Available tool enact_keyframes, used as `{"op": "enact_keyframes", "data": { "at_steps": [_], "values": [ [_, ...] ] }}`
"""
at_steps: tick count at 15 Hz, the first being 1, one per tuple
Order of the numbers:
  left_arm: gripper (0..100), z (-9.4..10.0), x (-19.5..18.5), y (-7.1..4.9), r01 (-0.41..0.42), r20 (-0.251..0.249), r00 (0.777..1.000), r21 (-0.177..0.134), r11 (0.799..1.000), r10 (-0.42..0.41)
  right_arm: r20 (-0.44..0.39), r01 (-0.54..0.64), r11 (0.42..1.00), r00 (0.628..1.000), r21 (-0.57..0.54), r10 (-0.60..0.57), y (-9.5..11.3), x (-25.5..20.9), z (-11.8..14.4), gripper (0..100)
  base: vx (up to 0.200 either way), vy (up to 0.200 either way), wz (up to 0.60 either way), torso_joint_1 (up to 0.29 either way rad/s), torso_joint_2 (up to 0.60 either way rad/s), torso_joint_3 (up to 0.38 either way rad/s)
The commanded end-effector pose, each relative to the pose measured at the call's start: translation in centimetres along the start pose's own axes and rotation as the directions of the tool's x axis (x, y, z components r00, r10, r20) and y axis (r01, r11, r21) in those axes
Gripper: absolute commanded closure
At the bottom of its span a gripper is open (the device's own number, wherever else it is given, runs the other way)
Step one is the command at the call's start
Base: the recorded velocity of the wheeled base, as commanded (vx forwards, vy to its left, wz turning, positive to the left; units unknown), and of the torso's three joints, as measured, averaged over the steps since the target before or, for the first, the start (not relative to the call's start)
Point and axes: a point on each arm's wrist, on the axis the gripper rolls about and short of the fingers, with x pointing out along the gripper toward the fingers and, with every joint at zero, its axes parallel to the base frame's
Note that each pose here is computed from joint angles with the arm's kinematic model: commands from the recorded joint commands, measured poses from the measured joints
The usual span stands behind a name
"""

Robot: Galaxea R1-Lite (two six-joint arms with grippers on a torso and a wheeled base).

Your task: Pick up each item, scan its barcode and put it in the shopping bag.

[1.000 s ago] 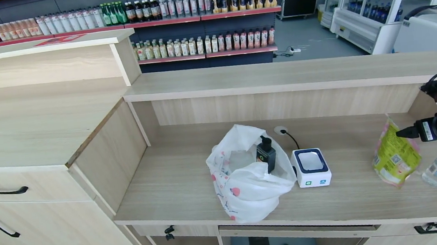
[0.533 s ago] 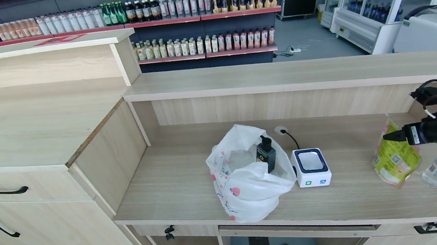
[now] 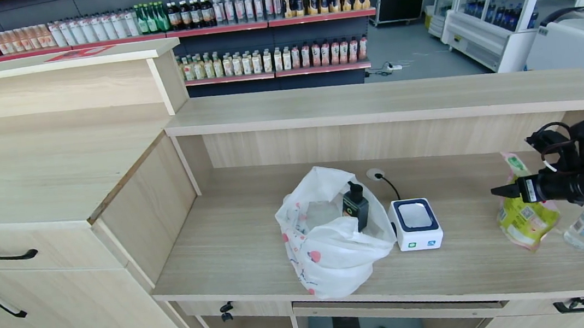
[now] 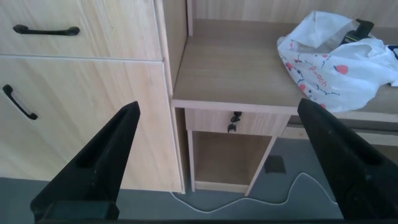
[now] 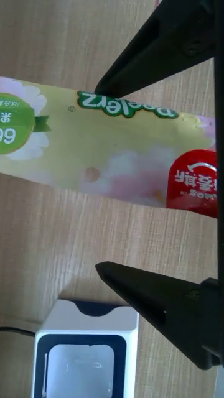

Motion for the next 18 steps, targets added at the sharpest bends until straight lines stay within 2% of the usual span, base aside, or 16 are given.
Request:
{"op": "enact_keyframes", "data": {
  "at_steps": [1, 8, 9, 15, 18],
  "values": [
    [0, 0.0, 0.0, 0.0, 0.000, -0.001, 1.000, 0.000, 1.000, 0.000, -0.036, -0.017, 1.000, 0.999, 0.008, 0.017, 0.2, 1.6, -1.2, 0, 0.000, 0.000, 0.00, 0.000, 0.00, 0.000],
    [0, 0.0, 0.0, 0.0, 0.000, -0.001, 1.000, 0.000, 1.000, 0.000, -0.051, -0.003, 1.000, 0.999, 0.026, 0.004, -0.6, 3.1, -2.8, 0, 0.000, 0.000, 0.00, 0.000, 0.00, 0.000],
    [0, 0.0, 0.0, 0.0, 0.000, -0.001, 1.000, 0.000, 1.000, 0.000, -0.044, -0.001, 1.000, 0.999, 0.025, 0.002, -0.7, 3.4, -3.0, 100, 0.000, 0.000, 0.00, 0.000, 0.00, 0.000],
    [0, 0.0, 0.0, 0.0, 0.000, -0.001, 1.000, 0.000, 1.000, 0.000, -0.035, -0.003, 1.000, 0.999, 0.009, 0.003, -0.5, 4.3, -3.8, 100, 0.000, 0.000, 0.00, 0.000, 0.00, 0.000],
    [0, 0.0, 0.0, 0.0, 0.000, -0.001, 1.000, 0.000, 1.000, 0.000, -0.001, -0.003, 1.000, 1.000, 0.012, 0.003, -0.5, 3.1, -2.8, 100, 0.000, 0.000, 0.00, 0.000, 0.00, 0.000]
  ]
}}
